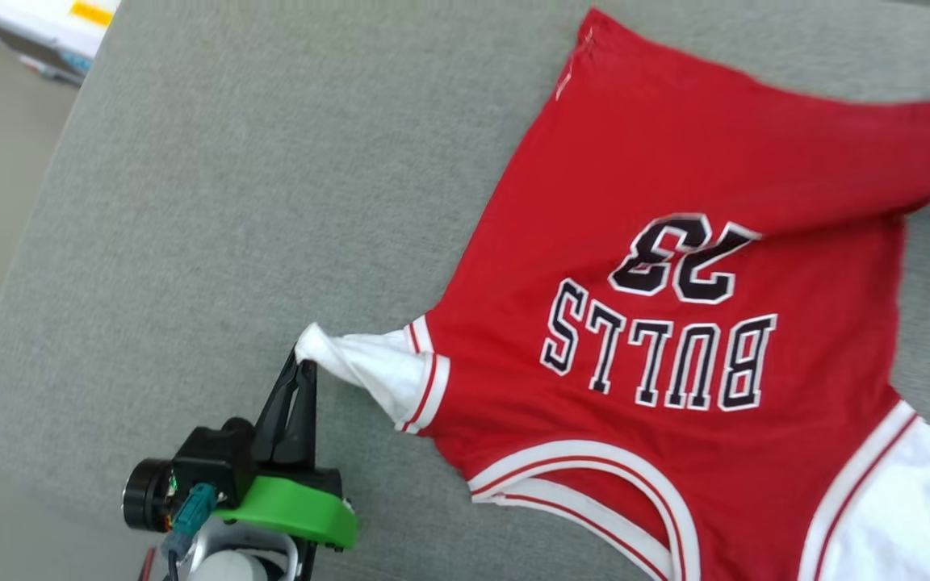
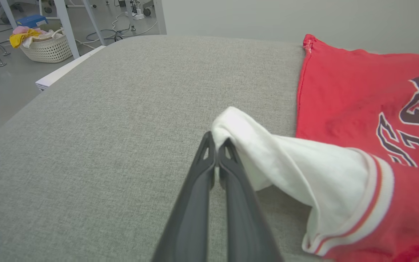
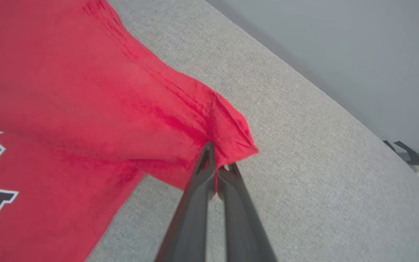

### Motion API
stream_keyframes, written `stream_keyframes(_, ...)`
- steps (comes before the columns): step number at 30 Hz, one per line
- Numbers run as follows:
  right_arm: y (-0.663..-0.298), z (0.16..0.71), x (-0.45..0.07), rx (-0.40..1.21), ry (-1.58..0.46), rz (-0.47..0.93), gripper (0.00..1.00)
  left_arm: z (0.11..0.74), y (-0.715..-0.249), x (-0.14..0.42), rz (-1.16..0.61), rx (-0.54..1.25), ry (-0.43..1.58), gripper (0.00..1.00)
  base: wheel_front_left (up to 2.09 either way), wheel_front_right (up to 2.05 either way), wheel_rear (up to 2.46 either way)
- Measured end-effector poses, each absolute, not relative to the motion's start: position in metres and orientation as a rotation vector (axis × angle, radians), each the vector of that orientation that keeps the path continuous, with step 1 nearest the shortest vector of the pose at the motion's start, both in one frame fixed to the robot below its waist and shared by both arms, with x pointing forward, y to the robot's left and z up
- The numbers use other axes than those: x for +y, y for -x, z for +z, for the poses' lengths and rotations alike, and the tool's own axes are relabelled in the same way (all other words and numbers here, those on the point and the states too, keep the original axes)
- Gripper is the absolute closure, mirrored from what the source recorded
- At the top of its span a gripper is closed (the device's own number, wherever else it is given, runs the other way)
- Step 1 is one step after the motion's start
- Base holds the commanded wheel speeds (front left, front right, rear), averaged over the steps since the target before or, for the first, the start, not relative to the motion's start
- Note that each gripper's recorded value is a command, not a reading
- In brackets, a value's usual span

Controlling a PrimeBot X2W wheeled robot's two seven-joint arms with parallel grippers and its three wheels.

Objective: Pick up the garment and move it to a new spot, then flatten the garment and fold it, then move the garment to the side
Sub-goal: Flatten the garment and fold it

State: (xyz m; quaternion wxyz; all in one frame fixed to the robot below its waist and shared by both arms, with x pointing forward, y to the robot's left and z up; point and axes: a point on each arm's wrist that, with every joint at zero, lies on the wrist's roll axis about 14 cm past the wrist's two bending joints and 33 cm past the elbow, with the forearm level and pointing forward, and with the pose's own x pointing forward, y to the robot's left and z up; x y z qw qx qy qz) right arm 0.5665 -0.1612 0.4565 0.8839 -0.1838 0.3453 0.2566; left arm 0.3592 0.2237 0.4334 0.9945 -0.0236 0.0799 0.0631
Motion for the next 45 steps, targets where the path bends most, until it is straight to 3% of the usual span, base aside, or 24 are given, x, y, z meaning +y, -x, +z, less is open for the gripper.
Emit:
stream_keyframes(16,-0.414,0.427,-0.247,0.858,0.229,0.387,1.0,0.446,-0.353,0.21,0.061,0.116,0.056,1.0,0.0,0.0,0.0)
stream_keyframes(25,-0.305,0.369,-0.259,1.077,0.069,0.287,1.0,0.448,-0.354,0.203,0.038,0.107,0.063,1.0,0.0,0.0,0.0)
stream_keyframes(30,-0.29,0.361,-0.253,1.102,0.02,0.271,0.98,0.446,-0.354,0.205,0.037,0.116,0.064,1.0,0.0,0.0,0.0)
stream_keyframes(32,-0.294,0.363,-0.252,1.08,0.006,0.257,0.37,0.445,-0.354,0.205,0.038,0.119,0.062,1.0,0.0,0.0,0.0)
stream_keyframes(33,-0.296,0.365,-0.252,1.068,0.008,0.254,0.0,0.444,-0.355,0.205,0.037,0.119,0.062,1.0,0.0,0.0,0.0)
stream_keyframes(37,-0.32,0.384,-0.252,0.956,0.047,0.251,0.0,0.444,-0.355,0.204,0.03,0.121,0.058,1.0,0.0,0.0,0.0)
stream_keyframes(45,-0.41,0.47,-0.227,0.616,0.135,0.335,0.0,0.443,-0.358,0.203,0.018,0.123,0.051,1.0,0.0,0.0,0.0)
